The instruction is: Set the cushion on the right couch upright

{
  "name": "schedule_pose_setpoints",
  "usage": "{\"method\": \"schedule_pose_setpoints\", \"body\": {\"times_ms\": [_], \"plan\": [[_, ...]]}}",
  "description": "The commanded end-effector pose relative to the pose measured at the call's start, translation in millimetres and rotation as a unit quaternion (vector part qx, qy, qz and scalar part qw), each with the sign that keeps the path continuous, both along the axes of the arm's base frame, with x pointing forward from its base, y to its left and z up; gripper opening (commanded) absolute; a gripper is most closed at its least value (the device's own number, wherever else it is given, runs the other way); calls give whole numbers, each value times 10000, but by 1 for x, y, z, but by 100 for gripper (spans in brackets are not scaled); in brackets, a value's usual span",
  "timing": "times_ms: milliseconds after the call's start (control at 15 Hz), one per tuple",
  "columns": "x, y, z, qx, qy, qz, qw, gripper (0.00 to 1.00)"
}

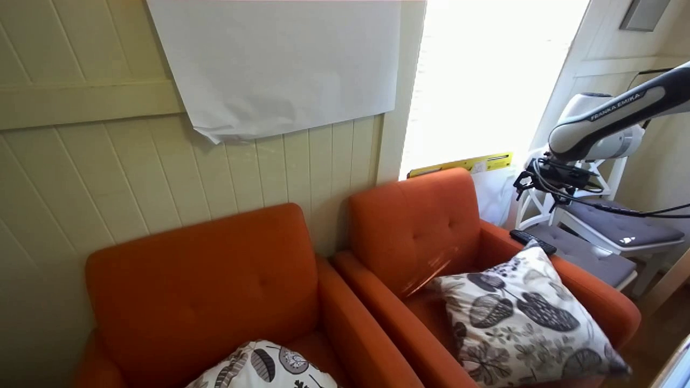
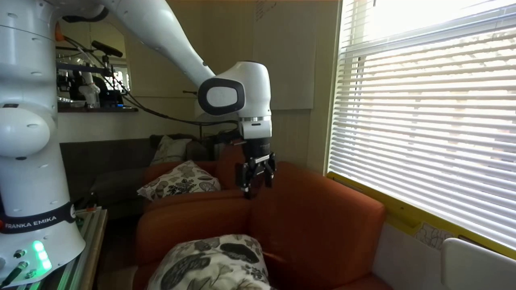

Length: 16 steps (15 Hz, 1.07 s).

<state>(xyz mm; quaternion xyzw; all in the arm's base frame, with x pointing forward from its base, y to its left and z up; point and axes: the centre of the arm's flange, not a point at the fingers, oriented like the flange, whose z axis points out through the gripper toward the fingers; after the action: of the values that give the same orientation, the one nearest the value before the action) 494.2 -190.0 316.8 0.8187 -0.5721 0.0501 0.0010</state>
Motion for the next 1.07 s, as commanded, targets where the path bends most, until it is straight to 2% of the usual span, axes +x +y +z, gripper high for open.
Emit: {"method": "schedule_pose_setpoints", "body": {"times_ms": [0, 267, 400, 467, 533, 733, 867, 1000], "plan": [[-20, 20, 22, 84, 427, 361, 9984, 100], [-17, 38, 9, 499, 1181, 1272, 9836, 100], [-16, 42, 2, 624, 1296, 1453, 9789, 100], [-10, 41, -5, 513, 1258, 1304, 9821, 100], [-2, 39, -14, 671, 1169, 1301, 9823, 100], [34, 40, -68, 1042, 1188, 329, 9869, 100], [53, 38, -105, 1105, 1281, -204, 9854, 100], [66, 30, -138, 906, 1555, -675, 9814, 100]]}}
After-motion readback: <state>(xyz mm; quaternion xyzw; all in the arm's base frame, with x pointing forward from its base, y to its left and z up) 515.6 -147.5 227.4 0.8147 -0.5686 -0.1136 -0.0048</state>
